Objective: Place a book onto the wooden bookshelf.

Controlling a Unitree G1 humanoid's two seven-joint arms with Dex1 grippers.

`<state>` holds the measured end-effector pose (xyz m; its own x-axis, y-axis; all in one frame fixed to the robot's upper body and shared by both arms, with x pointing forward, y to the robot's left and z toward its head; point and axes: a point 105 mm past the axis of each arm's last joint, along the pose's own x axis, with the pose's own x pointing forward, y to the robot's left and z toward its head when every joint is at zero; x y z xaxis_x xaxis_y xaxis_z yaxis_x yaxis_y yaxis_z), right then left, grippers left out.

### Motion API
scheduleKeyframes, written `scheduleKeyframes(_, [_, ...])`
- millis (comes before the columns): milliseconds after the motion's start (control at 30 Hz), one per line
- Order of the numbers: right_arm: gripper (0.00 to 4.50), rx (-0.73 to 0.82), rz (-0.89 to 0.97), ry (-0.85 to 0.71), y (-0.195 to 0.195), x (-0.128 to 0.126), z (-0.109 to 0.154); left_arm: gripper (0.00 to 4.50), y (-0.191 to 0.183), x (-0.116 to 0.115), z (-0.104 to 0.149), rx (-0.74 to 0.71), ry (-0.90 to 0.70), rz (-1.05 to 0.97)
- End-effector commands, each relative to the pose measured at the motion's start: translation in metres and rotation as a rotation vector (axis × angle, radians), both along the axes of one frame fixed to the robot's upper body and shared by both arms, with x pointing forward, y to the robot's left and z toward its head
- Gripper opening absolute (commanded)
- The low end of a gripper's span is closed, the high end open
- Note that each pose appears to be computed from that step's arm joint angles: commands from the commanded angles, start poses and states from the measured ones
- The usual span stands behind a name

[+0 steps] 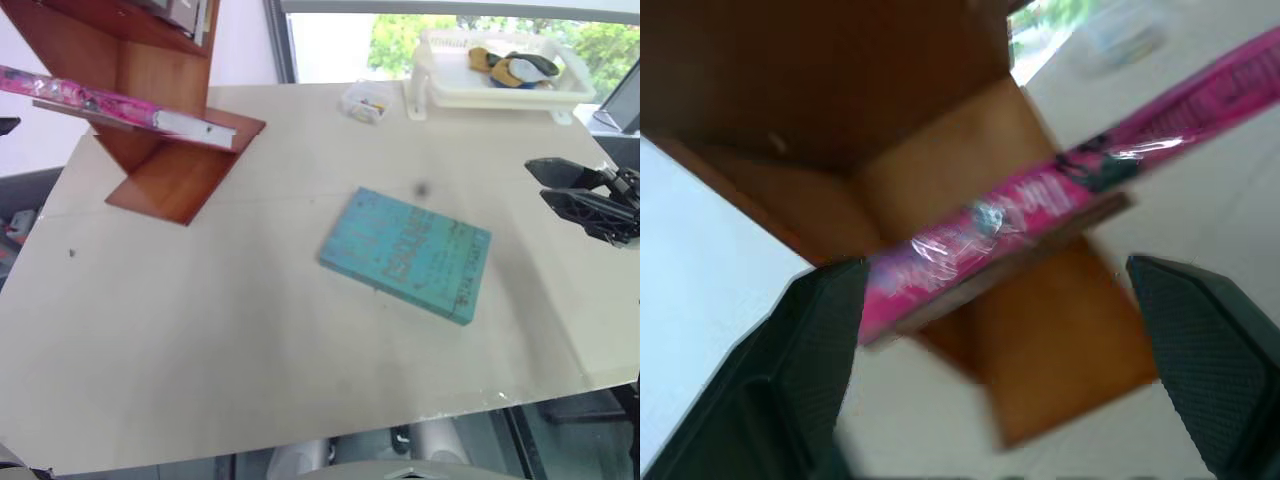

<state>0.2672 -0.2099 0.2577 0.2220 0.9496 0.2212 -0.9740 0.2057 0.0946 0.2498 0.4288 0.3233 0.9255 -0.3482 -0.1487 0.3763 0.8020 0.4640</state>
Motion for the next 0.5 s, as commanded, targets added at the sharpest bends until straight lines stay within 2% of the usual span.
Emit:
scheduleKeyframes(33, [3.15, -0.022, -0.03, -0.037, -0.009, -0.005, 0.005, 4.43, -0.008, -0.02, -0.039, -0.098, 0.102, -0.06])
scheduleKeyframes(100, [3.15, -0.043, -0.061, -0.017, -0.017, -0.006, -0.002, 4.43, -0.021, -0.03, -0.068, -0.176, 0.142, -0.076])
scheduleKeyframes(167, [3.15, -0.069, -0.089, 0.007, -0.024, -0.007, -0.012, 4.43, -0.033, -0.027, -0.084, -0.216, 0.121, -0.064])
scheduleKeyframes(267, [3.15, -0.132, -0.147, 0.073, -0.04, -0.014, -0.042, 4.43, -0.074, -0.019, -0.129, -0.285, 0.191, -0.13])
scheduleKeyframes(433, [3.15, -0.247, -0.274, 0.162, -0.072, -0.032, -0.093, 4.43, -0.127, -0.012, -0.159, -0.344, 0.211, -0.176])
scheduleKeyframes(500, [3.15, -0.264, -0.349, 0.157, -0.088, -0.036, -0.104, 4.43, -0.144, -0.012, -0.165, -0.376, 0.218, -0.206])
